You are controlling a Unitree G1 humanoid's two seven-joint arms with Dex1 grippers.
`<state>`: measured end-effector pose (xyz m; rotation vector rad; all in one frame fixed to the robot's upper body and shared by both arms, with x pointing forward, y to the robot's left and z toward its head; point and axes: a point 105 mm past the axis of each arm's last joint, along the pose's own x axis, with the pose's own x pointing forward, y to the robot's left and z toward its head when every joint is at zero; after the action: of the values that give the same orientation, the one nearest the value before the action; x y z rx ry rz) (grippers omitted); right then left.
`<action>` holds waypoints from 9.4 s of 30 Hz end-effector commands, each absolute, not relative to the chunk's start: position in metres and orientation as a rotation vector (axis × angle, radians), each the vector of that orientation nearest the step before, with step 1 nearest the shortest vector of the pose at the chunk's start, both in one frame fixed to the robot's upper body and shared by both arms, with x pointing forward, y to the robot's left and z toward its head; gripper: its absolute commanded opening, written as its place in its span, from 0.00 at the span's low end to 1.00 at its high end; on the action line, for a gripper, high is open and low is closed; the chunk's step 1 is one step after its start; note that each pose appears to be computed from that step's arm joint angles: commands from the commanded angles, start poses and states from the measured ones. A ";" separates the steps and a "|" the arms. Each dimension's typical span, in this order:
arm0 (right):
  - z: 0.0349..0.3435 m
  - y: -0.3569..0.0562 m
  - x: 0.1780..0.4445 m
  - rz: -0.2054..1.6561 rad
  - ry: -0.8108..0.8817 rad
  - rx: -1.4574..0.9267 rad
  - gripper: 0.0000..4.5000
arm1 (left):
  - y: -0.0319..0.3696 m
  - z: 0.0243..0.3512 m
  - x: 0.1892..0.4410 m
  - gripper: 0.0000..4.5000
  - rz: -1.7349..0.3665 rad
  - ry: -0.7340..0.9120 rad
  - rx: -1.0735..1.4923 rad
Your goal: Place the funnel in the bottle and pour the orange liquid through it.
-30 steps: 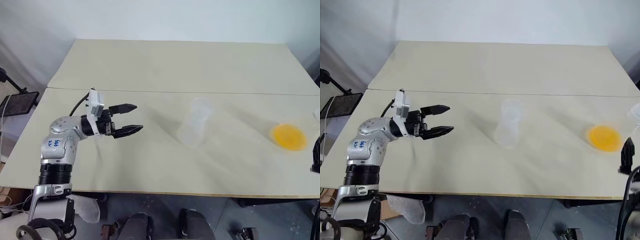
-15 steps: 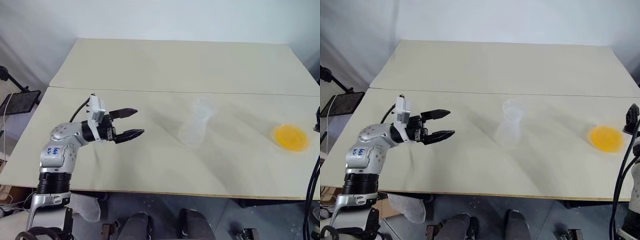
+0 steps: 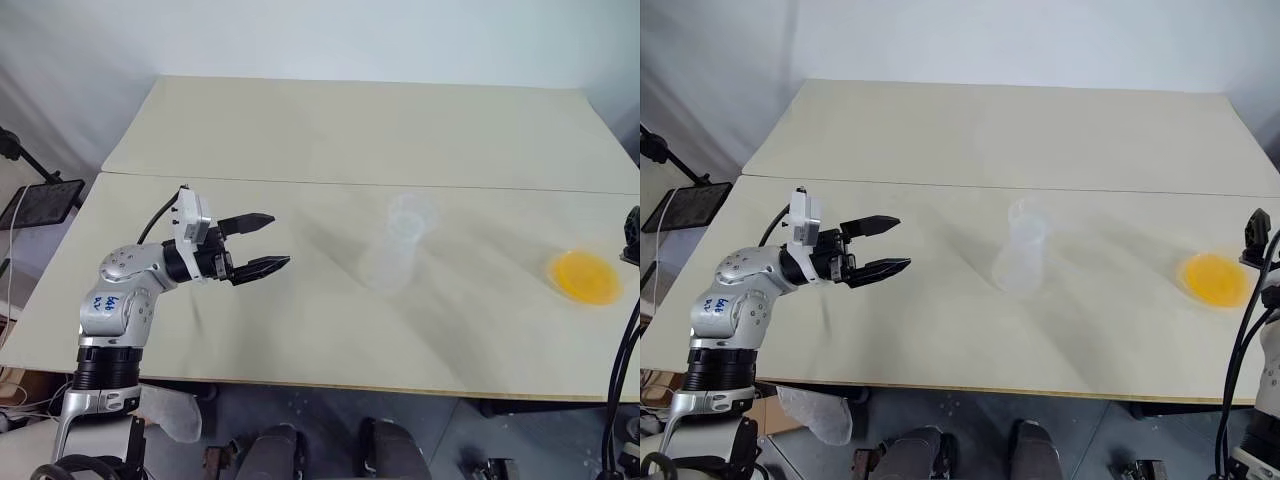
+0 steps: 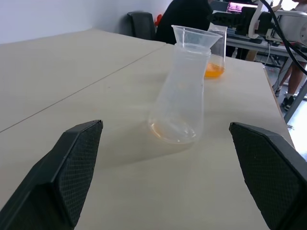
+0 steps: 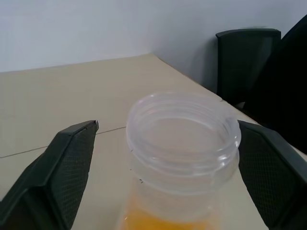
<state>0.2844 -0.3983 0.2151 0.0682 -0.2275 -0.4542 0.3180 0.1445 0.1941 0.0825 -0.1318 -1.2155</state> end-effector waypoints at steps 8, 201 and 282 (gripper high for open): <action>0.230 -0.394 0.286 -0.421 -0.279 0.057 0.62 | 0.143 0.204 0.314 1.00 -1.225 -0.194 0.104; 0.275 -0.156 0.303 0.153 -0.731 -1.840 0.62 | 0.083 0.199 0.299 1.00 -1.352 -0.332 0.009; 0.274 -0.147 0.295 0.208 -0.738 -1.679 0.62 | 0.083 0.199 0.303 1.00 -1.350 -0.345 0.037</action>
<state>0.3024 -0.1444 0.2566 -1.7043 -0.6941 0.2663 0.3054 0.0848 0.1870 0.0060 -0.2931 -1.3323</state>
